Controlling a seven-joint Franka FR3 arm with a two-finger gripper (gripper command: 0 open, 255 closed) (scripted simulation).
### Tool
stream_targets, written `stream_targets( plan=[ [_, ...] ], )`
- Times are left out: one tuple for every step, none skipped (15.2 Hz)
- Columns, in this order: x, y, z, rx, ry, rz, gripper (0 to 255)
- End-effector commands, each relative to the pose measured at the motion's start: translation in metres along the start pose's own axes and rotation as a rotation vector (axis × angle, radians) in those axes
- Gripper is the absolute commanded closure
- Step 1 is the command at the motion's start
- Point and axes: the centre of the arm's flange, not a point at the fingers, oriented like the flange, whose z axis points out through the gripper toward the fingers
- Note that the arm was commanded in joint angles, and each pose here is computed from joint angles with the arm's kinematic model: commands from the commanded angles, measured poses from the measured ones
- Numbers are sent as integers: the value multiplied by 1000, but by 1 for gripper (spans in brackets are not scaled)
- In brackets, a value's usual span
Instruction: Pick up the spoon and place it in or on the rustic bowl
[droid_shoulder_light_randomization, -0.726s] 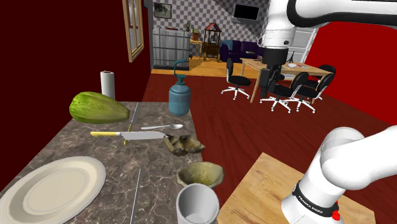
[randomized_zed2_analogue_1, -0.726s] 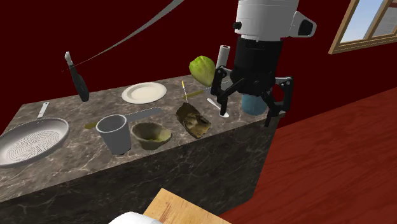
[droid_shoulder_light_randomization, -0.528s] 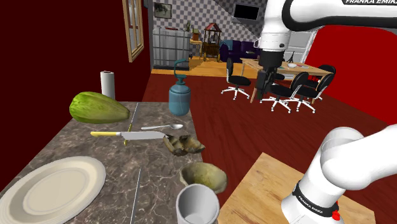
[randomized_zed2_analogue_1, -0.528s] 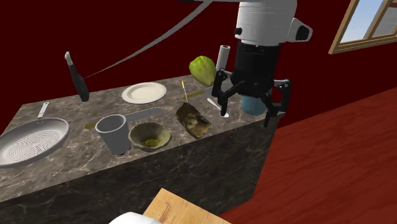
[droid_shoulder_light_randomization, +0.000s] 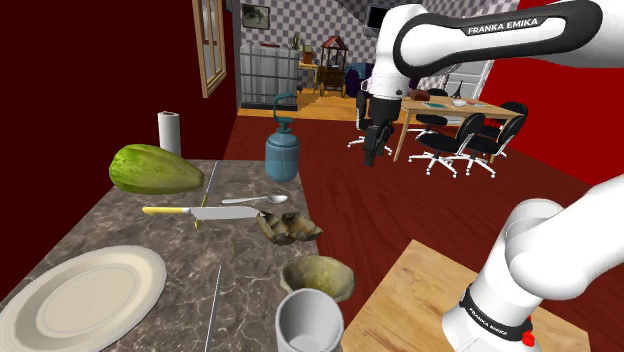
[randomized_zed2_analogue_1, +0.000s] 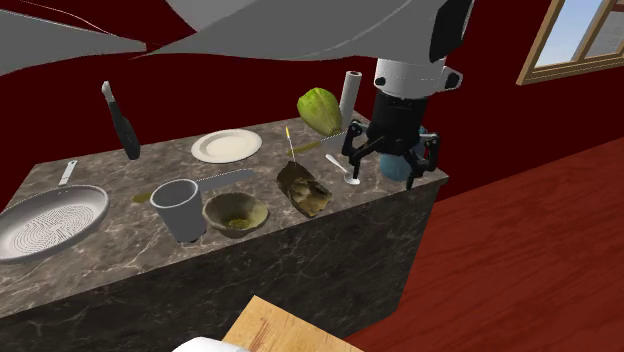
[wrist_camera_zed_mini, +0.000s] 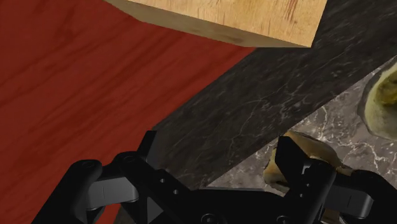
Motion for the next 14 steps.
stream_targets(
  plan=[
    [19,-2,14,9,19,-36,0],
    [29,-3,20,13,26,-54,0],
    [39,-4,26,17,34,-71,0],
    [50,-6,32,22,42,-89,0],
    [60,-7,38,26,50,-106,0],
    [71,-9,44,31,58,-124,0],
    [81,-11,50,35,66,-141,0],
    [92,-13,55,39,74,-159,0],
    [102,-15,61,44,81,-177,0],
    [113,-18,66,48,89,-194,0],
    [123,-21,72,53,97,-212,0],
    [134,-24,77,57,105,-229,0],
    [144,-27,82,61,113,-247,0],
    [155,-30,87,66,121,-264,0]
  ],
)
